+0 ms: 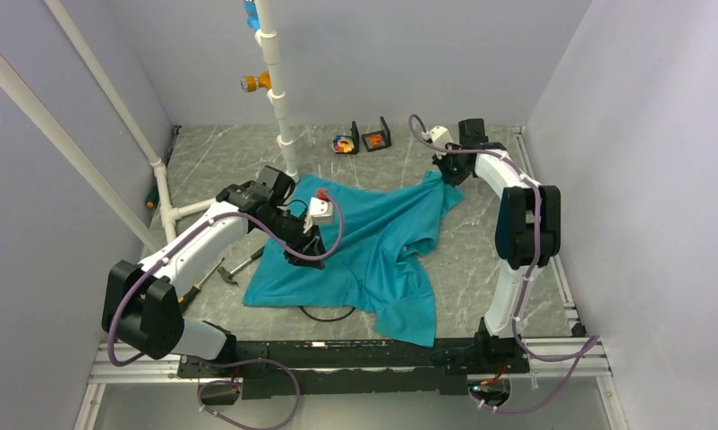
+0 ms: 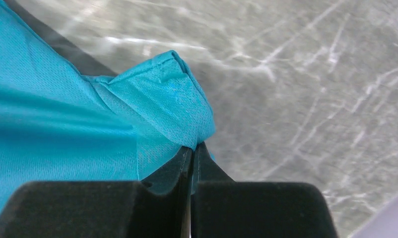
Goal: Remove the brooch from the garment
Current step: Flatten out the clothes at the center of the board.
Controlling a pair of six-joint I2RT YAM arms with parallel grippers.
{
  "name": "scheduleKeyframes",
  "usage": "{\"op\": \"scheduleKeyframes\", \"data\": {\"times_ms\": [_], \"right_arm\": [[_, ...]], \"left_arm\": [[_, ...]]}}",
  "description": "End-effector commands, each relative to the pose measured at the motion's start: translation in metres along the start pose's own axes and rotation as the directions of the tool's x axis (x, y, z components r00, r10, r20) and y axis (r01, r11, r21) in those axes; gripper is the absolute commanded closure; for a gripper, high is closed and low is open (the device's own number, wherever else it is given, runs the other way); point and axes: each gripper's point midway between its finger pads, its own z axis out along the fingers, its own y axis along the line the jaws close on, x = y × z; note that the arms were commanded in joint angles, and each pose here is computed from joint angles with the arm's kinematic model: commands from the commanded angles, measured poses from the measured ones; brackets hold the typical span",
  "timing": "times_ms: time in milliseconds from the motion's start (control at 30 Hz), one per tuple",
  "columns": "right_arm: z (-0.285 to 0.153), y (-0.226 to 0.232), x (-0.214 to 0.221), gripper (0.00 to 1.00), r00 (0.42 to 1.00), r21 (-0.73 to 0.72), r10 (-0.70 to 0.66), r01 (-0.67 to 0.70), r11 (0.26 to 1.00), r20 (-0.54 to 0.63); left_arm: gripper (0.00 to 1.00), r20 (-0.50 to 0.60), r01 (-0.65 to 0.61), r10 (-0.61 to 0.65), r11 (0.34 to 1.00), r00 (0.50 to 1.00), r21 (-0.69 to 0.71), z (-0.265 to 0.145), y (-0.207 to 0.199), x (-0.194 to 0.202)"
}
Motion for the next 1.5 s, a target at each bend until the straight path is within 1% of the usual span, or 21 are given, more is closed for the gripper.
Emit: {"op": "scheduleKeyframes", "data": {"times_ms": [0, 67, 100, 167, 200, 233, 267, 300, 333, 400, 467, 567, 667, 900, 967, 1000, 1133, 1267, 1367, 1400, 1467], "right_arm": [[0.004, -0.062, -0.022, 1.0, 0.985, 0.209, -0.173, 0.169, 0.963, -0.003], [0.01, -0.079, -0.034, 1.0, 0.984, 0.262, -0.18, 0.171, 0.95, 0.011], [0.011, -0.088, -0.041, 0.93, 0.984, 0.29, -0.179, 0.166, 0.942, 0.019], [0.015, -0.107, -0.051, 0.73, 0.983, 0.358, -0.183, 0.162, 0.92, 0.027], [0.013, -0.115, -0.056, 0.59, 0.983, 0.391, -0.181, 0.154, 0.908, 0.033], [0.01, -0.119, -0.06, 0.43, 0.984, 0.405, -0.171, 0.139, 0.904, 0.044], [0.005, -0.12, -0.062, 0.34, 0.987, 0.408, -0.154, 0.119, 0.905, 0.053], [-0.002, -0.12, -0.062, 0.29, 0.989, 0.396, -0.128, 0.09, 0.914, 0.068], [-0.009, -0.116, -0.062, 0.27, 0.991, 0.368, -0.097, 0.057, 0.928, 0.093], [-0.019, -0.105, -0.057, 0.27, 0.989, 0.29, -0.026, -0.017, 0.957, 0.143], [-0.03, -0.107, -0.041, 0.3, 0.979, 0.223, 0.093, -0.132, 0.966, 0.179], [-0.03, -0.096, -0.015, 0.38, 0.938, 0.077, 0.294, -0.311, 0.947, 0.184], [-0.025, -0.081, 0.007, 0.41, 0.89, -0.043, 0.432, -0.43, 0.902, 0.148], [-0.004, -0.068, 0.028, 0.41, 0.829, -0.108, 0.549, -0.54, 0.835, 0.105], [0.005, -0.064, 0.033, 0.41, 0.816, -0.135, 0.572, -0.56, 0.818, 0.086], [0.009, -0.06, 0.035, 0.41, 0.807, -0.155, 0.585, -0.57, 0.807, 0.076], [0.022, -0.048, 0.036, 0.42, 0.771, -0.234, 0.635, -0.608, 0.759, 0.057], [0.039, -0.041, 0.044, 0.44, 0.735, -0.268, 0.678, -0.651, 0.71, 0.01], [0.046, -0.034, 0.049, 0.55, 0.726, -0.299, 0.688, -0.658, 0.691, -0.009], [0.048, -0.03, 0.05, 0.62, 0.722, -0.311, 0.691, -0.661, 0.683, -0.017], [0.049, -0.027, 0.051, 0.82, 0.723, -0.324, 0.691, -0.659, 0.679, -0.023]], "left_arm": [[0.51, 0.03, -0.023, 0.024, 0.999, 0.999, -0.039, -0.004, 0.009, -0.01], [0.51, 0.031, -0.019, 0.02, 0.999, 0.999, -0.043, -0.003, 0.01, -0.01], [0.5, 0.03, -0.014, 0.016, 0.999, 0.999, -0.049, -0.003, 0.012, -0.009], [0.5, 0.032, -0.01, 0.012, 0.998, 0.999, -0.058, -0.003, 0.014, -0.01], [0.51, 0.033, -0.009, 0.011, 0.998, 0.999, -0.061, -0.003, 0.016, -0.011], [0.5, 0.034, -0.008, 0.01, 0.998, 0.999, -0.063, -0.003, 0.016, -0.011], [0.51, 0.033, -0.006, 0.009, 0.998, 0.999, -0.064, -0.003, 0.016, -0.011], [0.5, 0.035, -0.008, 0.01, 0.998, 0.999, -0.065, -0.004, 0.016, -0.012], [0.5, 0.035, -0.007, 0.01, 0.998, 0.999, -0.065, -0.004, 0.016, -0.012], [0.51, 0.037, -0.008, 0.011, 0.998, 0.999, -0.064, -0.004, 0.015, -0.013], [0.51, 0.04, -0.006, 0.009, 0.998, 0.999, -0.061, -0.004, 0.015, -0.013], [0.51, 0.045, -0.003, 0.005, 0.999, 0.999, -0.054, -0.003, 0.015, -0.014], [0.5, 0.049, -0.007, 0.01, 0.999, 0.999, -0.052, -0.003, 0.016, -0.016], [0.44, 0.062, -0.023, 0.027, 0.998, 0.998, -0.058, -0.001, 0.018, -0.022], [0.37, 0.044, -0.041, 0.044, 0.997, 0.998, -0.07, 0.005, 0.019, -0.022], [0.35, 0.031, -0.053, 0.055, 0.996, 0.998, -0.077, 0.01, 0.019, -0.022], [0.33, -0.057, -0.15, 0.145, 0.985, 0.988, -0.087, 0.047, 0.018, -0.023], [0.33, -0.111, -0.297, 0.292, 0.954, 0.95, -0.037, 0.096, 0.004, -0.043], [0.34, -0.108, -0.413, 0.413, 0.91, 0.904, 0.023, 0.132, -0.012, -0.062], [0.35, -0.107, -0.451, 0.452, 0.892, 0.886, 0.035, 0.144, -0.017, -0.069], [0.37, -0.109, -0.508, 0.51, 0.86, 0.853, 0.056, 0.17, -0.025, -0.079]]}}
